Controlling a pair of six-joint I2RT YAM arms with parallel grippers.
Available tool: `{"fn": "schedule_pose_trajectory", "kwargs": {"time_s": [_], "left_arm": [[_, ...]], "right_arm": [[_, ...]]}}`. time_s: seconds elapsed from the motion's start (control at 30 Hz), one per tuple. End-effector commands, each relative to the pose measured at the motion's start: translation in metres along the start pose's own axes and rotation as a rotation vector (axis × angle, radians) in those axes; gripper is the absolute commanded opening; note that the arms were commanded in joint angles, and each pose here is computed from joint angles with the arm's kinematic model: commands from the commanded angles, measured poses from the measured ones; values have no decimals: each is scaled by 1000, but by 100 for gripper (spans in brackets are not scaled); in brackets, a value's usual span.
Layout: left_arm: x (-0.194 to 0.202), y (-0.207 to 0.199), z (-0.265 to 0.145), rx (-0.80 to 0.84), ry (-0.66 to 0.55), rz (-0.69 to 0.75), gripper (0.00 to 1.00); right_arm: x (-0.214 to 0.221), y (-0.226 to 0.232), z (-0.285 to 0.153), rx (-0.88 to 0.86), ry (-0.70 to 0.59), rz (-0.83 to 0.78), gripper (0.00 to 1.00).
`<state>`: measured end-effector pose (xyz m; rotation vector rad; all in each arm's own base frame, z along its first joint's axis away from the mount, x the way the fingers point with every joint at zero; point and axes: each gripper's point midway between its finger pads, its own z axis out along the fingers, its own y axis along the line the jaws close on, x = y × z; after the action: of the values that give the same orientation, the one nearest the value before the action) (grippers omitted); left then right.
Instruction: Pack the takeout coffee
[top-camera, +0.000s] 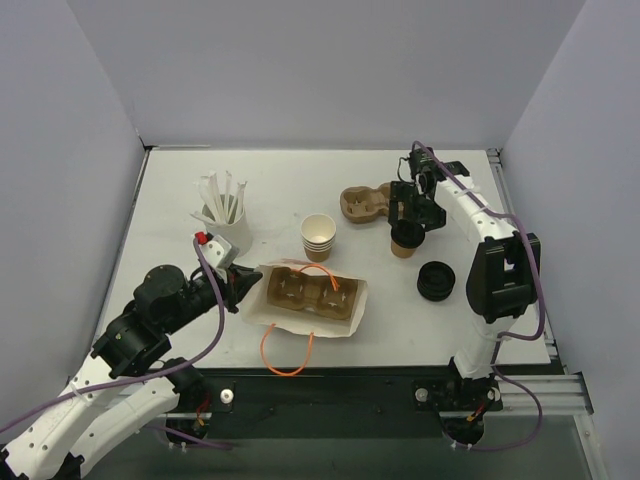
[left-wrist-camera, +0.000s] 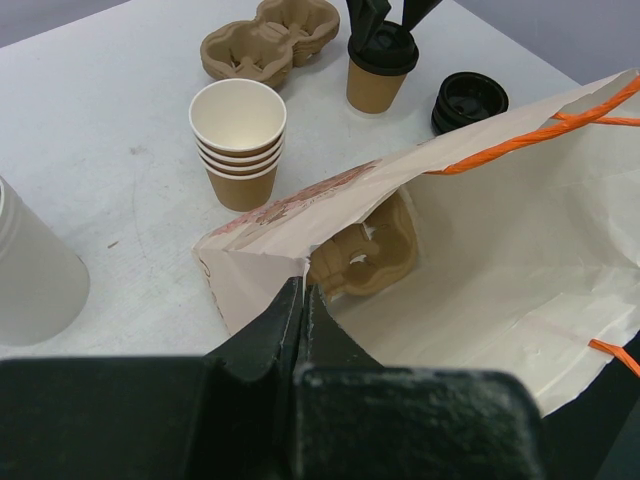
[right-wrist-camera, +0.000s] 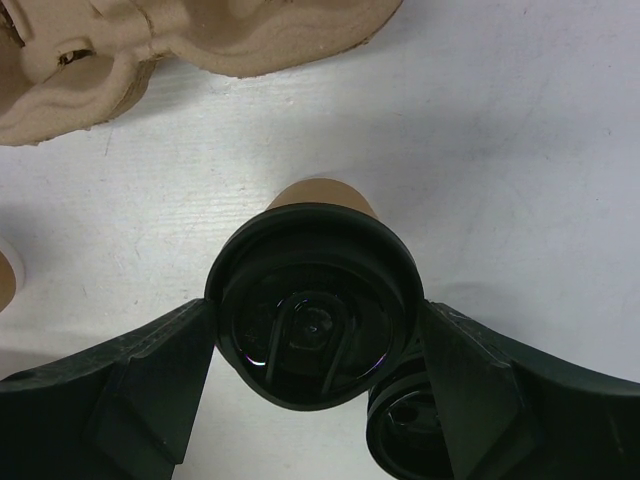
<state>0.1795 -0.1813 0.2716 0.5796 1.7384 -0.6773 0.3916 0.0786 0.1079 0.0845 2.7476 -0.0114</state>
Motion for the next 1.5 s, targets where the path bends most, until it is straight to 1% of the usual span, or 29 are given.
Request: {"fn": "schedule_pose_trajectory", "kwargs": {"time_s": [0.0, 0.23, 0.53, 0.63, 0.73, 0.77, 0.9, 1.0, 1.03, 1.1, 1.13, 1.17, 1.23, 1.27, 1.3, 1.33, 1.4, 1.47], "left_arm": [[-19, -3, -5, 2, -53, -18, 0], [-19, -2, -5, 1, -48, -14, 0], [-20, -2, -5, -2, -47, -14, 0], [-21, -2, -5, -2, -50, -17, 0], [-20, -2, -6, -3, -48, -20, 0], [-20, -2, -6, -5, -46, -22, 0], [-22, -1, -8, -17, -48, -33, 0], [-21, 3, -7, -38, -39, -53, 0], [-20, 3, -6, -40, -38, -54, 0], [-21, 2, -7, -33, -42, -54, 0], [-21, 2, -7, -33, -43, -57, 0], [-21, 1, -7, -31, -45, -61, 0], [-21, 0, -8, -29, -48, -67, 0], [-20, 0, -8, -26, -46, -76, 0], [-21, -1, -8, -27, -49, -84, 0], [-19, -2, -8, -19, -46, -88, 0], [-20, -4, -8, -10, -51, -103, 0], [-18, -5, -6, -7, -47, -116, 0]], "right_arm": [[-3, -2, -20, 19, -62, -6, 84], [3, -1, -17, 22, -55, -21, 84], [12, -5, -9, 56, -30, -36, 81], [15, -6, -7, 61, -24, -39, 76], [17, -9, -6, 74, -18, -48, 70], [18, -10, -6, 76, -16, -51, 66], [15, -11, -16, 75, -41, -62, 61], [8, -8, -38, 56, -86, -82, 56], [-3, -6, -56, 44, -137, -88, 55], [-5, -2, -77, 42, -161, -139, 54], [-18, -2, -102, 54, -233, -148, 54], [-16, -3, -116, 64, -243, -183, 54], [-28, 6, -161, 40, -354, -212, 53], [-28, 8, -177, 27, -379, -225, 53], [-30, 10, -200, 2, -432, -234, 53], [-28, 21, -217, -38, -467, -254, 52], [-28, 40, -267, -176, -578, -272, 52], [-20, 67, -308, -327, -656, -330, 52]]}}
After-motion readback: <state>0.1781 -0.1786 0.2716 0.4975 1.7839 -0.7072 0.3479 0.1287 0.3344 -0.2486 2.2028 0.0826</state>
